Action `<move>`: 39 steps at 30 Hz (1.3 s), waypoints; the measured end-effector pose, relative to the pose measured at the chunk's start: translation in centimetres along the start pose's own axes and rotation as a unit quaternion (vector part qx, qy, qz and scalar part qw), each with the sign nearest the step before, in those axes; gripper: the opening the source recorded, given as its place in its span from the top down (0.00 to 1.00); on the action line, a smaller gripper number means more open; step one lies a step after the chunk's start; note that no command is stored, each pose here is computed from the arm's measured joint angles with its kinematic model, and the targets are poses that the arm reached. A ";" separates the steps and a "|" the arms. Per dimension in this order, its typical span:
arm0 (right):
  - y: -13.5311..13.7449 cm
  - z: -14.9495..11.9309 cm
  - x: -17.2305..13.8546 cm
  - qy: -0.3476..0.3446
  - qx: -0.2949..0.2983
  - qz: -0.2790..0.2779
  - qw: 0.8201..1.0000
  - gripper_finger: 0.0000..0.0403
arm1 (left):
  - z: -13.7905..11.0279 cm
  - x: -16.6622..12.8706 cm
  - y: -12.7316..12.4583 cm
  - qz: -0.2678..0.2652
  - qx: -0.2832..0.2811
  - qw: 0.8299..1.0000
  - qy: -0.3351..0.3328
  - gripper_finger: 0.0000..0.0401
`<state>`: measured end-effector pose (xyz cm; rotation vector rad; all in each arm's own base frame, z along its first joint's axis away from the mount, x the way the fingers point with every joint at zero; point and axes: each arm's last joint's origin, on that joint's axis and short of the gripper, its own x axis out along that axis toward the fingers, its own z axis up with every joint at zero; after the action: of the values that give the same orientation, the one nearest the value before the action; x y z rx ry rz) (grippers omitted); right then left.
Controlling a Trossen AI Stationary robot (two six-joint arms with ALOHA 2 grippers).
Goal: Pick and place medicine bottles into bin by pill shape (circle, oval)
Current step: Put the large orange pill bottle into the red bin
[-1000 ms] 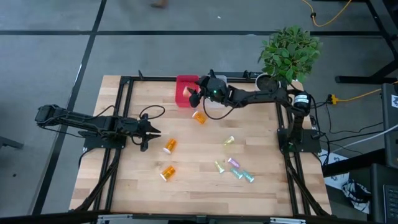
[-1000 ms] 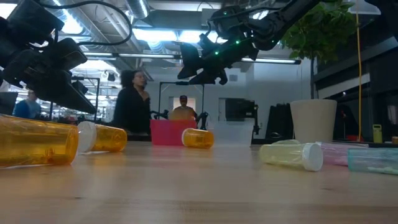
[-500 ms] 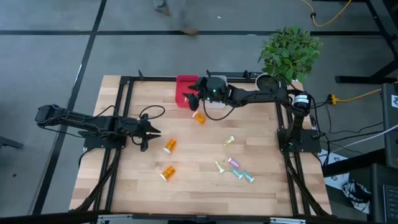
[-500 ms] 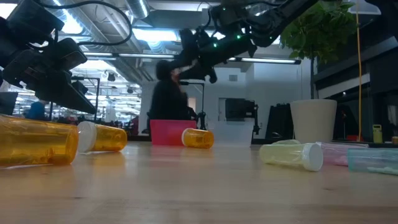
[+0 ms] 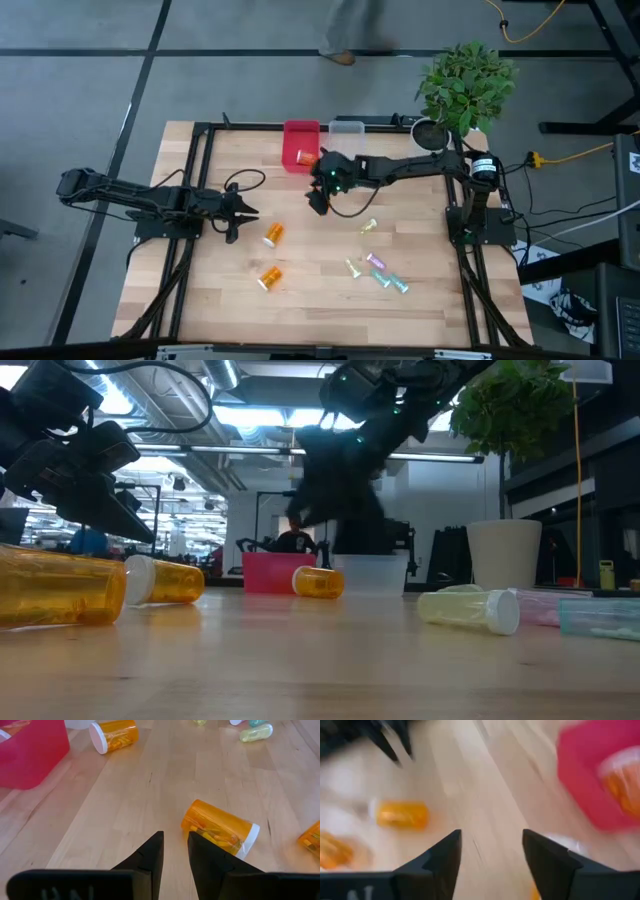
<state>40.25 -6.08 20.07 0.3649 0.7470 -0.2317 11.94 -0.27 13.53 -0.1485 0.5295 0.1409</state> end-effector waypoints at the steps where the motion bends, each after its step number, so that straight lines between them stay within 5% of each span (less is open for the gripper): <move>1: 0.1 -0.4 0.0 0.015 -0.002 -0.014 1.000 0.48 | 0.0 0.0 0.0 0.000 0.000 1.000 0.000 0.79; 6: 0.5 -2.1 0.2 0.036 0.001 -0.090 0.995 0.48 | 0.0 0.0 0.0 0.000 0.000 1.000 0.000 0.79; 13: 0.3 -3.0 0.5 0.015 0.028 -0.129 0.991 0.48 | 0.0 0.0 0.0 0.000 0.000 1.000 0.000 0.79; 31: 0.3 -2.9 0.8 -0.028 0.055 -0.118 0.991 0.48 | 0.0 0.0 0.0 0.000 -0.001 1.000 0.000 0.79; 39: 0.3 -2.9 0.8 -0.025 0.019 -0.119 0.992 0.35 | 0.0 0.0 0.0 0.000 -0.001 1.000 0.000 0.79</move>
<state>39.15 -4.71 17.59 0.3047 0.7382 -0.4779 11.94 -0.27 13.53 -0.1497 0.5294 0.1412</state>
